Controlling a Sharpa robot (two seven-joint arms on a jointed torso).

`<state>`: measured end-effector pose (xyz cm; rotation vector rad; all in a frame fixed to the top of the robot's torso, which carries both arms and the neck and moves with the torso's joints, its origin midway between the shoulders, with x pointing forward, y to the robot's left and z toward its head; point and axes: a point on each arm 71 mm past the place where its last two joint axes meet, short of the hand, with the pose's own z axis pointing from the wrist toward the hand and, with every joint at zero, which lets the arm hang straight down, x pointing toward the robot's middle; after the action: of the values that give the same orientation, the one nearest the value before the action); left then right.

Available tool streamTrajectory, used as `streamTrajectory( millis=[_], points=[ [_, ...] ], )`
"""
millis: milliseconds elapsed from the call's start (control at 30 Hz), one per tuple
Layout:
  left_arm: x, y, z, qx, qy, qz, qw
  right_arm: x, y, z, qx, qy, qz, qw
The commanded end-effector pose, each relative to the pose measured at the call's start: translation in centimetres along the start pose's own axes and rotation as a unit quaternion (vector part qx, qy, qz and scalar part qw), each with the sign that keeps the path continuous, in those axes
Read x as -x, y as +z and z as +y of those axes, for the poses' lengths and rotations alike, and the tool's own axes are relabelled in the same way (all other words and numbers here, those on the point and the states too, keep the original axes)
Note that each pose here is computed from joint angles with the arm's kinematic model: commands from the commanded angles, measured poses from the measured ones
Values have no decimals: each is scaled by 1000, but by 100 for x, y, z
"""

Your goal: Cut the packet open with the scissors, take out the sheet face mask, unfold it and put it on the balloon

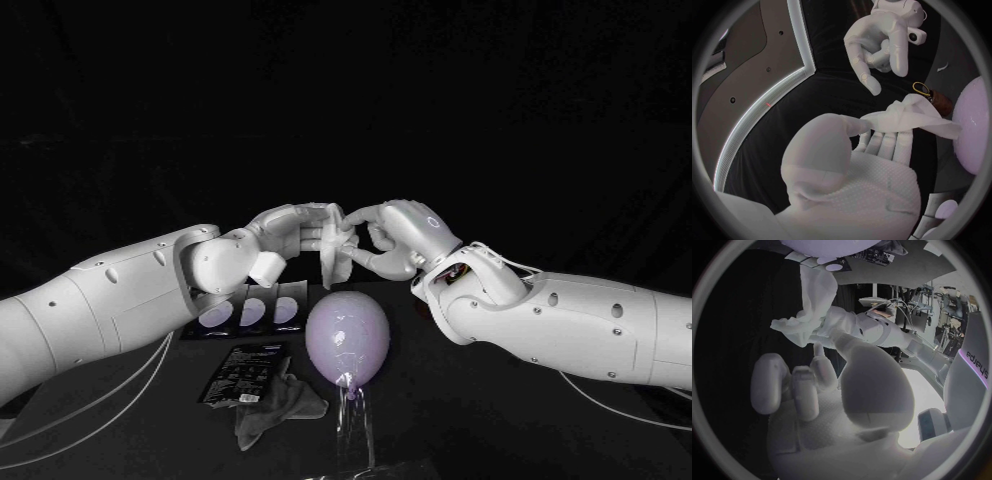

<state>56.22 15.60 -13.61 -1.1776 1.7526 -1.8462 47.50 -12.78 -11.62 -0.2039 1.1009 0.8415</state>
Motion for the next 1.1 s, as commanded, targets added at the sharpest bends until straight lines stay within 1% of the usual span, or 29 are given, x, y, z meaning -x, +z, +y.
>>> streamTrajectory(
  millis=[33, 267, 500, 767, 1100],
  points=[
    [-25, 5, -8, -1, 2, 4, 1000, -2, 32, 13, 2, -23, -22, 999],
    [-50, 7, 0, 1, 4, 8, 1000, -92, 109, 4, 4, -42, -8, 999],
    [-60, 9, 2, 1, 4, 9, 1000, -139, 140, -3, 3, -54, 5, 999],
    [-58, 9, 1, 0, 4, 10, 1000, -162, 132, -6, 3, -61, 17, 998],
    [-51, 4, 0, -1, 4, 9, 1000, -166, 108, -25, 0, -67, 24, 997]
  ],
)
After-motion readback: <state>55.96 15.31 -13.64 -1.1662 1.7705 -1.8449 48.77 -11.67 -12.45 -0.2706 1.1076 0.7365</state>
